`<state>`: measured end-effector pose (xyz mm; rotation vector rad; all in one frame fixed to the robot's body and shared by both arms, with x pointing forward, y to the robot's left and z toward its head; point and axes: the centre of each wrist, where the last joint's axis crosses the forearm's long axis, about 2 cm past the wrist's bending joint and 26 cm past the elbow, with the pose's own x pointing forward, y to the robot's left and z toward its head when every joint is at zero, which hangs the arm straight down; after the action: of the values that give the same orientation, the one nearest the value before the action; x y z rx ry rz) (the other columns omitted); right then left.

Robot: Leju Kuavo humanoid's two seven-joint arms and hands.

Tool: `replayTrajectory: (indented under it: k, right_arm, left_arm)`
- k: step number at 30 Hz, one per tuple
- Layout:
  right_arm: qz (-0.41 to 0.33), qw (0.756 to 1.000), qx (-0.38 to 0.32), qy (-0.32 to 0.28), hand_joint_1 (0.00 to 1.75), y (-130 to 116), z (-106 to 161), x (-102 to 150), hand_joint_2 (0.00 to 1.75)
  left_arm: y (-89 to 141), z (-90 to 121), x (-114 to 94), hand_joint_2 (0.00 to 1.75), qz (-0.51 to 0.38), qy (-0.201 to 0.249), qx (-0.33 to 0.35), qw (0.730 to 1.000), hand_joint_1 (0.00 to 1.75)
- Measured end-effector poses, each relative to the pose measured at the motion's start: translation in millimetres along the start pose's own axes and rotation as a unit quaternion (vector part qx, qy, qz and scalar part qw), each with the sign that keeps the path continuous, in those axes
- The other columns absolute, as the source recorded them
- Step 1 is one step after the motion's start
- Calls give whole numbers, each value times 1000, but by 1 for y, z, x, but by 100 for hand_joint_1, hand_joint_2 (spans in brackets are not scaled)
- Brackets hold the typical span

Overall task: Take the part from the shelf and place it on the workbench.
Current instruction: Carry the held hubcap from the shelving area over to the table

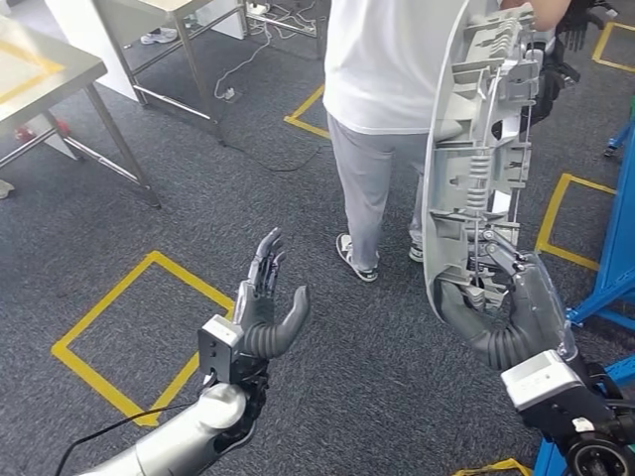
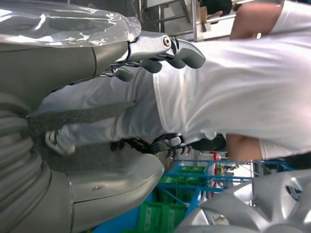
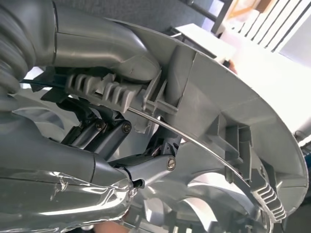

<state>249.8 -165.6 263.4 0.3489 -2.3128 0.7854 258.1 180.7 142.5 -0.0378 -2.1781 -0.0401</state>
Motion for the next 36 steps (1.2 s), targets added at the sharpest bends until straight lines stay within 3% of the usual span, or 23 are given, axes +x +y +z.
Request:
replayTrajectory:
  k: [36]
  right_arm:
    - [-13,1000,-3,-13,175,2,-4,-1,175]
  left_arm:
    - [3,-7,1,175,-2,-8,-5,1000,0]
